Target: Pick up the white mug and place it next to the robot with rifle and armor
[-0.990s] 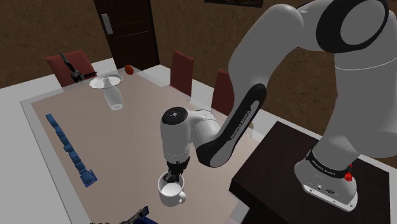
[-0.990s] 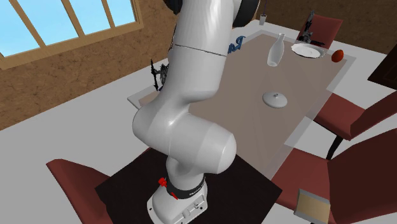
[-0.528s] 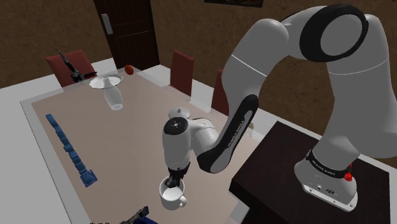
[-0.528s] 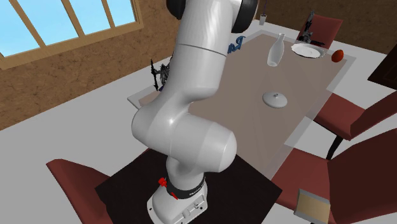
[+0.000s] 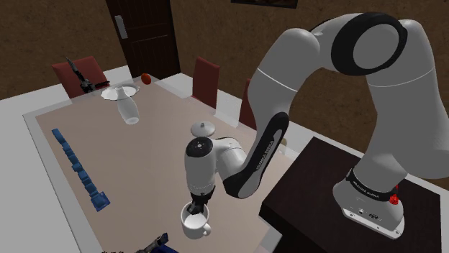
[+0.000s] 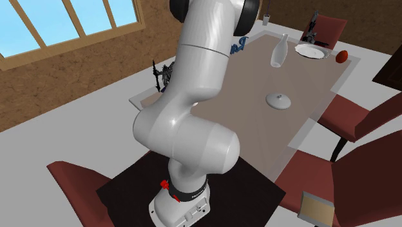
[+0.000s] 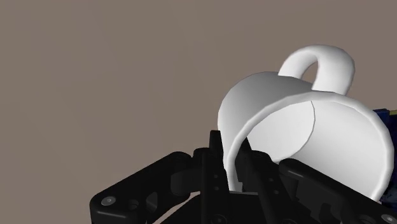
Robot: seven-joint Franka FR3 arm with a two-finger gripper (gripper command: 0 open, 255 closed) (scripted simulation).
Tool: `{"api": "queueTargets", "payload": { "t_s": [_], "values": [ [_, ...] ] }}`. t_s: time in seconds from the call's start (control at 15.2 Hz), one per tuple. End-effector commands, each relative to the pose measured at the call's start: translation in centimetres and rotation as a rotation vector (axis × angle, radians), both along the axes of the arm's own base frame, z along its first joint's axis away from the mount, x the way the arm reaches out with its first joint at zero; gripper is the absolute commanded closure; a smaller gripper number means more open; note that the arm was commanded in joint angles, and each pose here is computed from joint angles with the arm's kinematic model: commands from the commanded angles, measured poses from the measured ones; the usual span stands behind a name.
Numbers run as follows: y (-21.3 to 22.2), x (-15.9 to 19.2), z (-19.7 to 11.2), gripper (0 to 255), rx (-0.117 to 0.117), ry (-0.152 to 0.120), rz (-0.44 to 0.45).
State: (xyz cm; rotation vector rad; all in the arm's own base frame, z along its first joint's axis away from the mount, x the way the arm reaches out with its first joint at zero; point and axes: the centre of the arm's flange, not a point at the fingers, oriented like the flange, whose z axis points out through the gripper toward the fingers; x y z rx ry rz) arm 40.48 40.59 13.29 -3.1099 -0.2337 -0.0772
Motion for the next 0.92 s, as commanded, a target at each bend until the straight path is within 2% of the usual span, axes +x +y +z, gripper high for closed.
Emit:
{"api": "queueTargets", "payload": {
  "t_s": [0.0, 0.07, 0.13, 0.46, 0.73, 0.86],
  "values": [
    [0.0, 0.0, 0.0, 255, 0.000, 0.000, 0.000],
    [0.0, 0.0, 0.0, 255, 0.000, 0.000, 0.000],
    [0.0, 0.0, 0.0, 0, 0.000, 0.000, 0.000],
    [0.0, 0.0, 0.0, 0, 0.000, 0.000, 0.000],
    [-0.1, -0.2, 5.0, 0, 0.000, 0.000, 0.000],
    [-0.1, -0.2, 5.0, 0, 0.000, 0.000, 0.000]
  ]
}}
